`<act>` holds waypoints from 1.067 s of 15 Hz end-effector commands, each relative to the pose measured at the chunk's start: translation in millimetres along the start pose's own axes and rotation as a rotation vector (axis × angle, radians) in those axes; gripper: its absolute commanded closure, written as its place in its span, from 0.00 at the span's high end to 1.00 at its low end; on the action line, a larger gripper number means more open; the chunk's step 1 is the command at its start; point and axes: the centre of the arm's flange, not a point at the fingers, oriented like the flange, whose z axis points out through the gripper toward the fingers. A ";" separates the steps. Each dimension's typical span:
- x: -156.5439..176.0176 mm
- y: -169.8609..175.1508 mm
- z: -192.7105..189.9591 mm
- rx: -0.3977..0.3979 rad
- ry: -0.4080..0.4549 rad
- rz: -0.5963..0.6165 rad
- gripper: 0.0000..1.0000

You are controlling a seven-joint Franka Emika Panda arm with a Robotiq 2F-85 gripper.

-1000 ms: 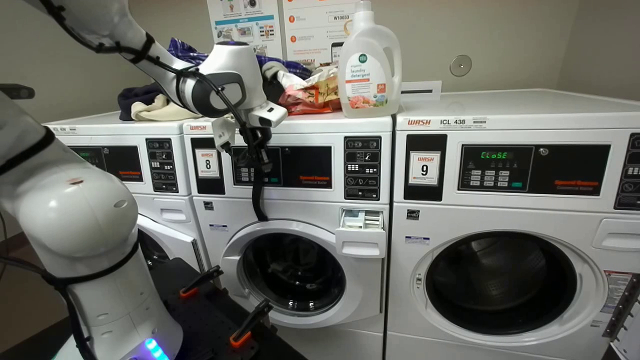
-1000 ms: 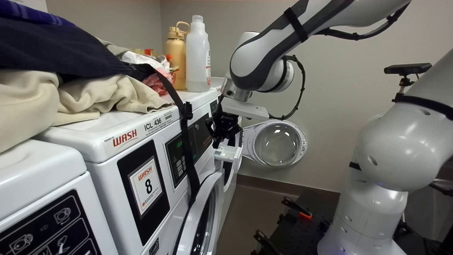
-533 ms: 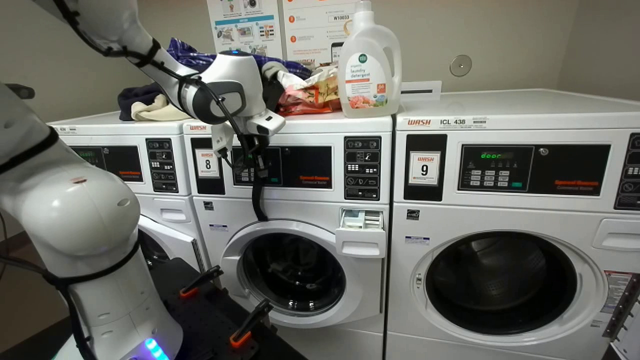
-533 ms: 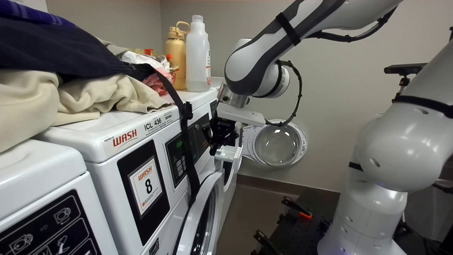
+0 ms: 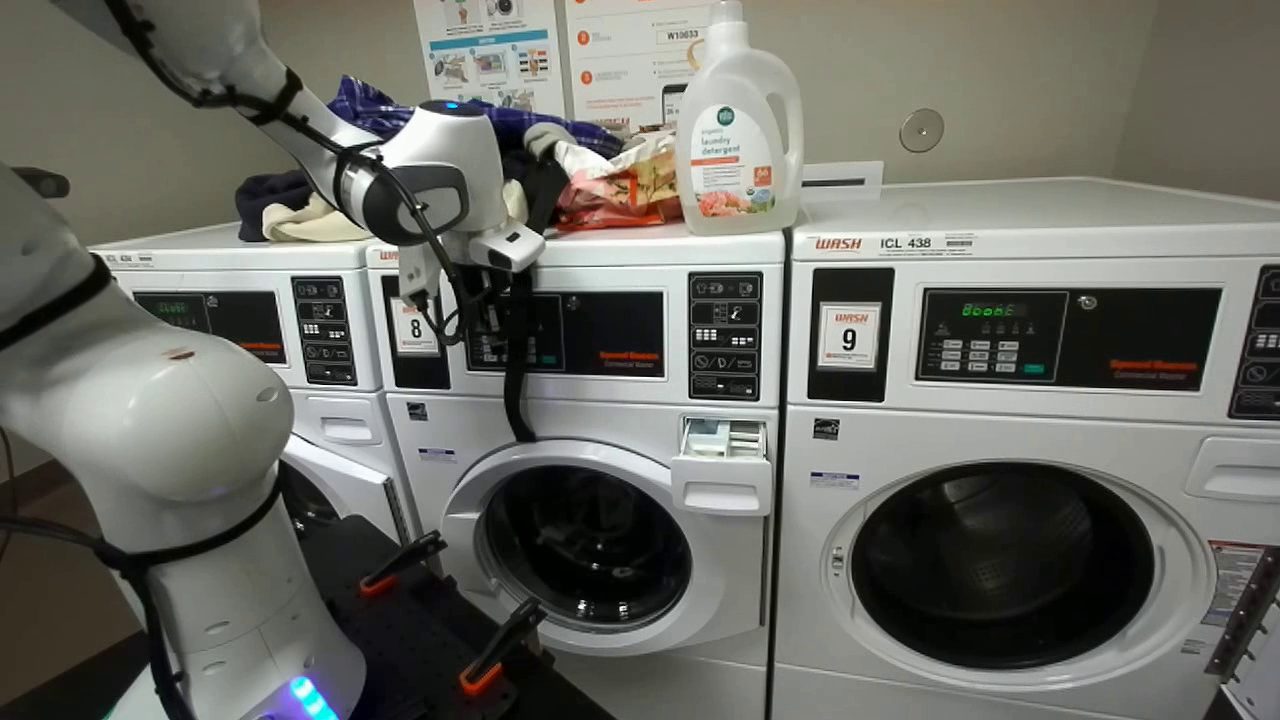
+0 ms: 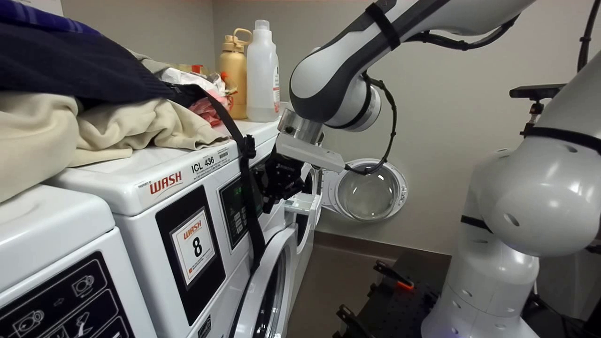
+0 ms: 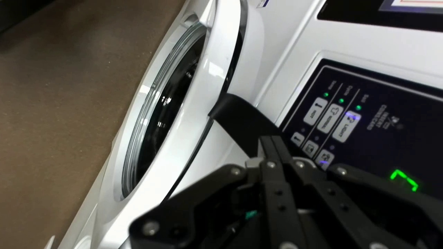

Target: Press the button on the washing machine.

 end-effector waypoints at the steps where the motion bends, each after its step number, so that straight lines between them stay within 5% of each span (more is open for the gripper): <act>1: -30.0 -1.5 4.2 0.044 -0.002 0.015 0.00; 16: -36.8 -18.8 20.3 0.021 0.072 -0.060 0.00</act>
